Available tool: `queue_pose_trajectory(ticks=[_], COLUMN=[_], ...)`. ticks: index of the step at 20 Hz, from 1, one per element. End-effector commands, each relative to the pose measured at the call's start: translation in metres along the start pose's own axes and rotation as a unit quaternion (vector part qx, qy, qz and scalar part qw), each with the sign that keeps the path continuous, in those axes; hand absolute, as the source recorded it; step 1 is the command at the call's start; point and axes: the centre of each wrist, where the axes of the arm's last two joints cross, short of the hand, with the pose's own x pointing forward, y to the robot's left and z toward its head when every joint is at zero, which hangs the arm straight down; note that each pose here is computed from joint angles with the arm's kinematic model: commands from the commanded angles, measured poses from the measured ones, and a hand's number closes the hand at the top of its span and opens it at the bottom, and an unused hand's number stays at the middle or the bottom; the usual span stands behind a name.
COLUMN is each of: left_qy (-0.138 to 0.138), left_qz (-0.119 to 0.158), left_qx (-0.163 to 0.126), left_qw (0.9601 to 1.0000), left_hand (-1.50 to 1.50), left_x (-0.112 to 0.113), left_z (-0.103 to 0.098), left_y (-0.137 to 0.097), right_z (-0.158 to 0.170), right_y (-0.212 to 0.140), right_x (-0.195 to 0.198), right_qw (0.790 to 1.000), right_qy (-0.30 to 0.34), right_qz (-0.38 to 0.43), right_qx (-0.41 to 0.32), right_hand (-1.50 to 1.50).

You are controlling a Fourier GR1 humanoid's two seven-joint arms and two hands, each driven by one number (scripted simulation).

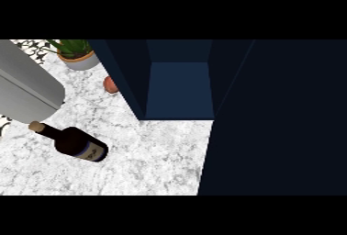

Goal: Pick up the wine, place it into the cabinet and close the cabinet

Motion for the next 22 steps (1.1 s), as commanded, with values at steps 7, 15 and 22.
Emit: queue_pose_trajectory(ticks=[7, 15, 22], left_qy=[0.016, 0.033, 0.051], left_qz=[-0.010, -0.026, -0.025], left_qx=[0.020, 0.027, 0.030], left_qw=[0.9996, 0.9988, 0.9979], left_hand=[-1.50, -1.50, -1.50], left_x=[-0.013, -0.049, -0.067], left_z=[-0.012, -0.011, -0.007], left_y=[-0.006, 0.018, 0.028], right_z=[0.013, 0.016, 0.021], right_y=[0.008, 0.011, 0.012], right_x=[0.035, 0.038, 0.047], right_qw=[0.999, 0.999, 0.999], right_qy=[-0.038, -0.033, -0.037], right_qz=[0.024, 0.032, 0.024], right_qx=[-0.020, -0.020, -0.011], right_hand=[-1.50, -1.50, -1.50])
